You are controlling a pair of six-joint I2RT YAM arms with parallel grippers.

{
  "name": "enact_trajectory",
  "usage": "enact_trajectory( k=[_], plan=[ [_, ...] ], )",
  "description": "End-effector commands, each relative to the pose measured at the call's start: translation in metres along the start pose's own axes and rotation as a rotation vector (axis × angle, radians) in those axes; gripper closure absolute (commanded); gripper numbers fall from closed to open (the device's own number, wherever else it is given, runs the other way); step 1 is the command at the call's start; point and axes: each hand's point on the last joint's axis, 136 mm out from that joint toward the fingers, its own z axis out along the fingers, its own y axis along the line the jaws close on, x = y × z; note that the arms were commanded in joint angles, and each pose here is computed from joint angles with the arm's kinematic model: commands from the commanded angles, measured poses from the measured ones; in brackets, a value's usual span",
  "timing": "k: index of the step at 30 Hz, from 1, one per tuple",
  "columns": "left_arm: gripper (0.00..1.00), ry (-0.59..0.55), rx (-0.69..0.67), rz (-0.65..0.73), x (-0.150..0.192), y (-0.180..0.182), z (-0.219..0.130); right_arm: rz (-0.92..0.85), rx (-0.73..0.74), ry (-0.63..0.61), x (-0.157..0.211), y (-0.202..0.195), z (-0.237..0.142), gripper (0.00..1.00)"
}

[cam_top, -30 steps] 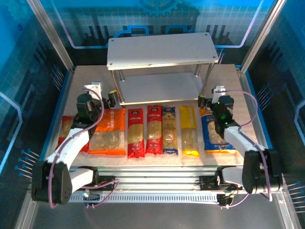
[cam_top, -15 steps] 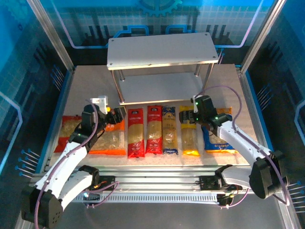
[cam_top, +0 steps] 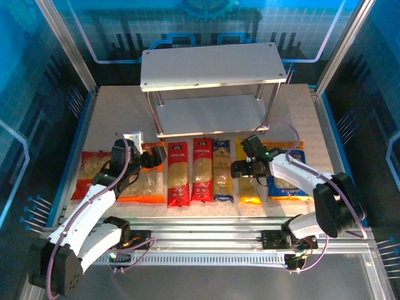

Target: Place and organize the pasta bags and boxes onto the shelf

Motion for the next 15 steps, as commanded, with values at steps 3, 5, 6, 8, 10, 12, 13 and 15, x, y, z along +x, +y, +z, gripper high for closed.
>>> enact_trajectory(
  k=[3,5,6,8,10,12,13,15],
  plan=[
    [0.14,0.011,0.024,-0.011,0.003,-0.004,0.000,0.031,0.065,0.072,0.020,-0.009,0.011,0.01],
    [0.14,0.009,0.022,-0.011,0.003,-0.004,0.000,0.028,0.083,0.080,0.023,-0.011,0.014,0.00],
    [0.14,0.010,0.022,-0.011,0.004,-0.003,0.000,0.027,0.083,0.084,0.024,-0.011,0.015,0.00],
    [0.14,0.010,0.020,-0.012,0.004,-0.003,0.001,0.028,0.073,0.101,0.029,-0.010,0.019,0.00],
    [0.14,0.008,0.018,-0.012,0.005,-0.002,0.001,0.030,0.069,0.118,0.033,-0.008,0.022,0.00],
    [0.14,0.008,0.017,-0.013,0.005,-0.002,0.001,0.021,0.078,0.127,0.037,-0.008,0.024,0.00],
    [0.14,0.009,0.017,-0.013,0.005,-0.002,0.001,0.015,0.082,0.130,0.038,-0.007,0.024,0.00],
    [0.15,0.009,0.017,-0.013,0.005,-0.001,0.002,0.012,0.085,0.134,0.039,-0.007,0.023,0.00]
  ],
)
